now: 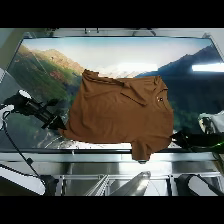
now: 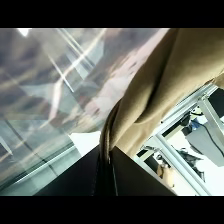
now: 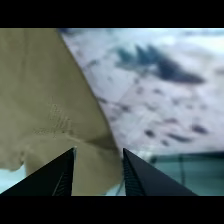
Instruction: Fold the shirts.
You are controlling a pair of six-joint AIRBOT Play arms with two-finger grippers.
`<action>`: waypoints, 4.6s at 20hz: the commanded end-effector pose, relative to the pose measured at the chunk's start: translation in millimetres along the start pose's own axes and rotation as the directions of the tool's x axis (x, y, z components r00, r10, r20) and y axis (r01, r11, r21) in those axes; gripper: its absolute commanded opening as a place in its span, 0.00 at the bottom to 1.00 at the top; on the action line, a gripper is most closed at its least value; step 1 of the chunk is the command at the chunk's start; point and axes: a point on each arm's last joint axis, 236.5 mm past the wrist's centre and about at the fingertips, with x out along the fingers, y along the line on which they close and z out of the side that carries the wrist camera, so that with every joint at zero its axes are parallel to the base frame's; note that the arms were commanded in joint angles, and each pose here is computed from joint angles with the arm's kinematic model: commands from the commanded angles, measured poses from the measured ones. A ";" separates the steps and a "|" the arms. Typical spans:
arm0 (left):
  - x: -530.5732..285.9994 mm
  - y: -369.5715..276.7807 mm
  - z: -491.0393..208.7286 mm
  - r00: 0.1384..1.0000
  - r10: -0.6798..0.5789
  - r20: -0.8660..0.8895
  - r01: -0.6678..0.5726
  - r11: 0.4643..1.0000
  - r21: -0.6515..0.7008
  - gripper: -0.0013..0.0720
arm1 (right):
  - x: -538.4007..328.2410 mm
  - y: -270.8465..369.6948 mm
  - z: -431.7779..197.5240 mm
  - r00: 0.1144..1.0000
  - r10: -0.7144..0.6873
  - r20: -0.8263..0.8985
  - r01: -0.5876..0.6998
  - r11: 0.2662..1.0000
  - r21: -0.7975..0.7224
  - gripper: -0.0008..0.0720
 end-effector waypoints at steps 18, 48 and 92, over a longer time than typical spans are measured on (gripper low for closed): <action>-277.0 -308.0 -219.8 0.329 -0.931 0.160 0.027 0.178 0.984 0.04 | -389.5 402.0 -57.5 0.358 0.885 0.297 -0.059 0.339 -0.939 0.03; -161.8 -92.3 178.6 0.732 -0.352 0.583 0.094 0.900 0.425 0.02 | 27.6 282.7 221.5 0.846 0.484 0.224 -0.264 0.745 -0.613 0.03; -135.1 -12.4 17.7 0.772 -0.164 0.614 0.158 0.985 0.064 0.24 | -22.7 12.7 -25.4 0.982 -0.185 -0.040 0.184 0.982 -0.033 0.55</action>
